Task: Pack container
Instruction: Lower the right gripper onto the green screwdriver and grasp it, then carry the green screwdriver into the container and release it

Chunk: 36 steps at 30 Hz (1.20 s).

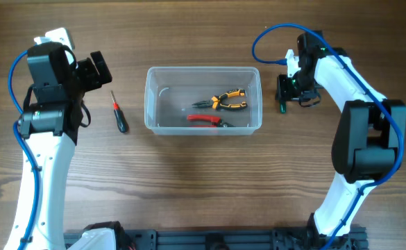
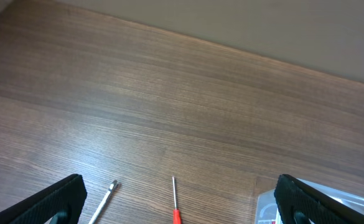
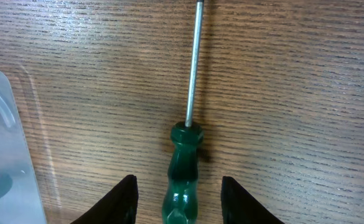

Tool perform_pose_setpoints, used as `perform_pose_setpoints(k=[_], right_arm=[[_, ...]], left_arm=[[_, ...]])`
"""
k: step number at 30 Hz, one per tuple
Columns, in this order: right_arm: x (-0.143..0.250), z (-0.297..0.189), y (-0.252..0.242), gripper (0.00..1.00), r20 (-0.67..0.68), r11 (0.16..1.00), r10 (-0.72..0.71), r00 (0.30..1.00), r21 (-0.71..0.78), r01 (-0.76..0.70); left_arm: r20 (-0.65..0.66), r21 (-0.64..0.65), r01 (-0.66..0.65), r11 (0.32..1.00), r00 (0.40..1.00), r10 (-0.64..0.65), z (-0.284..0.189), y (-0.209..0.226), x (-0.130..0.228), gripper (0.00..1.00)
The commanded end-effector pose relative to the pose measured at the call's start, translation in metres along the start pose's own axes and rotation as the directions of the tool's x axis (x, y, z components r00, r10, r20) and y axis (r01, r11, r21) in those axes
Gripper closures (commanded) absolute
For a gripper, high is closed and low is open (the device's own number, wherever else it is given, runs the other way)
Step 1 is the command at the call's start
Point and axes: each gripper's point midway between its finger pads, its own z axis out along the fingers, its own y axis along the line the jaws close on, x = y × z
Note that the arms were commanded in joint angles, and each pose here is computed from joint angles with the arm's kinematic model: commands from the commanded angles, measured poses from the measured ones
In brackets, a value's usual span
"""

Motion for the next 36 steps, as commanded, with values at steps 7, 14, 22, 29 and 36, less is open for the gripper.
perform_pose_setpoints(k=[7,14,22,29,36], right_arm=[[0.023,0.047,0.004,0.66,-0.128,1.000,-0.014,0.992,0.007,0.015],[0.013,0.046,0.004,0.96,-0.093,1.000,0.001,0.996,0.008,0.000],[-0.072,-0.113,0.061,0.96,0.253,0.989,-0.083,0.964,-0.096,0.110],[-0.059,-0.233,0.194,0.96,0.557,0.805,-0.446,0.700,-0.092,0.586],[0.016,-0.179,0.290,0.96,0.450,0.285,-0.858,0.249,0.014,0.958]], left_arm=[[0.021,-0.010,-0.019,1.000,1.000,0.019,-0.003,0.002,-0.009,0.00],[0.021,-0.010,-0.019,1.000,1.000,0.019,-0.003,0.002,-0.009,0.00],[0.021,-0.010,-0.019,1.000,1.000,0.019,-0.003,0.002,-0.009,0.00],[0.021,-0.010,-0.019,1.000,1.000,0.019,-0.003,0.002,-0.009,0.00],[0.021,-0.010,-0.019,1.000,1.000,0.019,-0.003,0.002,-0.009,0.00]])
